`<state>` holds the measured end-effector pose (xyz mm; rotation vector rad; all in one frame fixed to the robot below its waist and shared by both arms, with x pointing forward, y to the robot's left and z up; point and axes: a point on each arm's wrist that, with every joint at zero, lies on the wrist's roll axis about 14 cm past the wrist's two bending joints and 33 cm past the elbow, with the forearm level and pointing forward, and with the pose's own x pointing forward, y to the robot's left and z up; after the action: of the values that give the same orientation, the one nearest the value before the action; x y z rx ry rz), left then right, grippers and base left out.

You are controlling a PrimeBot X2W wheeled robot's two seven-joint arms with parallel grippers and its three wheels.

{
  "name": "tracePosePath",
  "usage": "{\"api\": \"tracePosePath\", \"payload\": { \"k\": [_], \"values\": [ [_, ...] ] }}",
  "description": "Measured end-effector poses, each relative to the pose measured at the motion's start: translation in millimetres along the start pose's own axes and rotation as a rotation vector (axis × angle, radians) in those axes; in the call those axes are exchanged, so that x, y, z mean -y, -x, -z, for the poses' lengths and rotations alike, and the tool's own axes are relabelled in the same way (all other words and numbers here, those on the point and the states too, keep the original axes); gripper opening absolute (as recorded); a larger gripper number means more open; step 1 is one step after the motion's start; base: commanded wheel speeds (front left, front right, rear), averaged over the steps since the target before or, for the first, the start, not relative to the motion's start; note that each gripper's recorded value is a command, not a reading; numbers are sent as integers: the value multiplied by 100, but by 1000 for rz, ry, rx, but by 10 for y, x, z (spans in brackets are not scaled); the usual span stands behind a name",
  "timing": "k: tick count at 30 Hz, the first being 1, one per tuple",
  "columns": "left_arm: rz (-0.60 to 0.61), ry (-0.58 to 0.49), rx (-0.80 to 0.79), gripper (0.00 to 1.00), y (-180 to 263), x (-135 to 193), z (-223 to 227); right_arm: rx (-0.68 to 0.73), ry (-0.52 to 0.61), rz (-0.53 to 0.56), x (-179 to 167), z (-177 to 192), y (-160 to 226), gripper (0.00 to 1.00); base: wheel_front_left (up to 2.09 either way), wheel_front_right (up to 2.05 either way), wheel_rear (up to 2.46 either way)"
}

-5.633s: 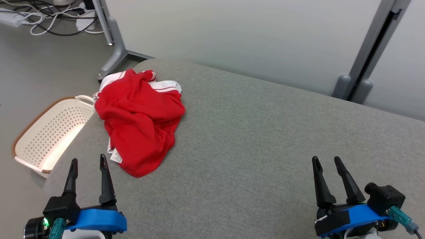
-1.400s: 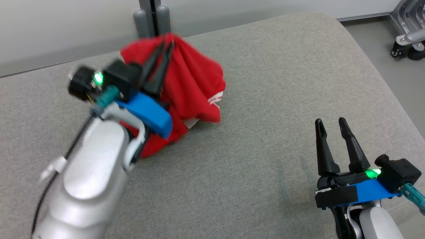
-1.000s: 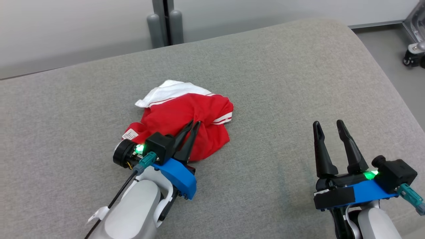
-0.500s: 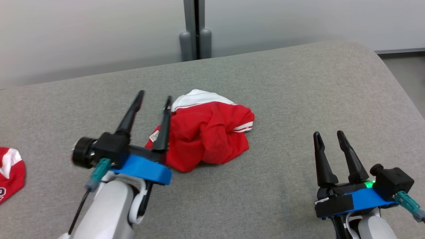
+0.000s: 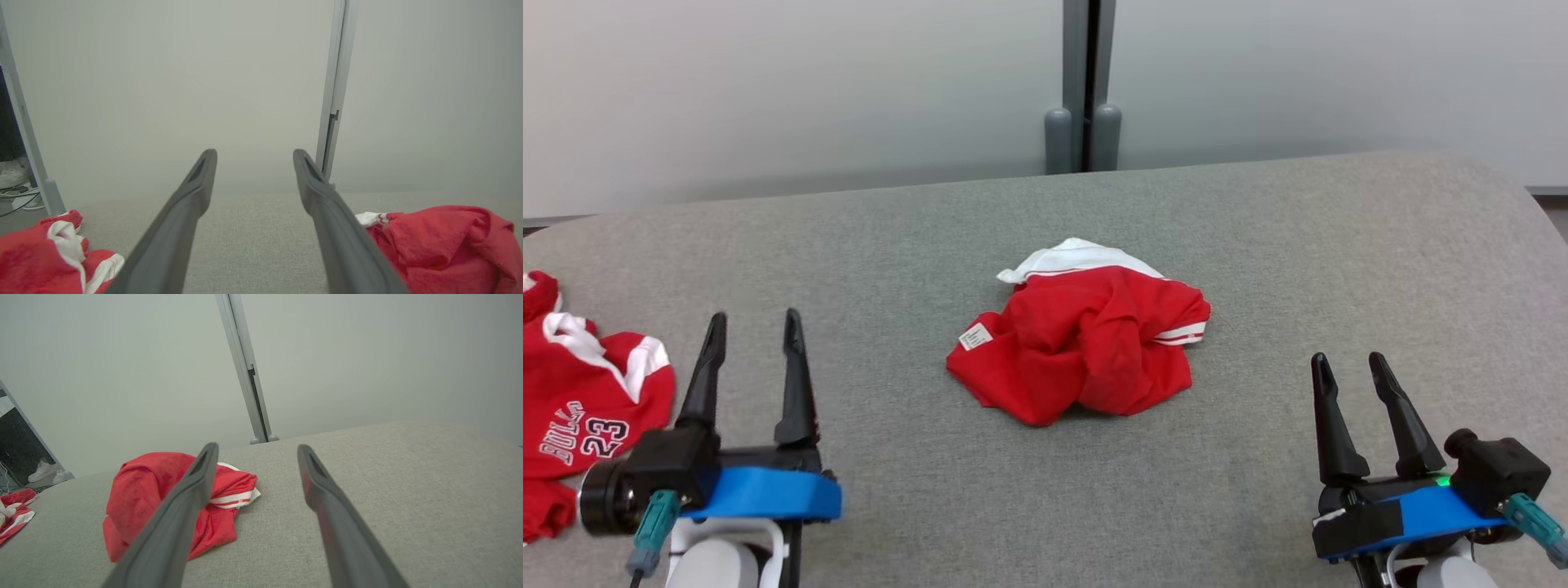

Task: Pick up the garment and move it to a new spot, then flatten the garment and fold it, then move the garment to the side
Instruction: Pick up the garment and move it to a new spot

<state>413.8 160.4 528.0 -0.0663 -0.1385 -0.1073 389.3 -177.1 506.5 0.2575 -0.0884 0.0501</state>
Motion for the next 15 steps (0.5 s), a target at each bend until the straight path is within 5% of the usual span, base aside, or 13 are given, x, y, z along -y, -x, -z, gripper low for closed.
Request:
{"api": "tracePosePath", "payload": {
  "k": [15],
  "values": [
    [-103,-12,-76,100,485,-281,202,-59,7,-14,-55,175,135,100,0,0,0]
  ]
}}
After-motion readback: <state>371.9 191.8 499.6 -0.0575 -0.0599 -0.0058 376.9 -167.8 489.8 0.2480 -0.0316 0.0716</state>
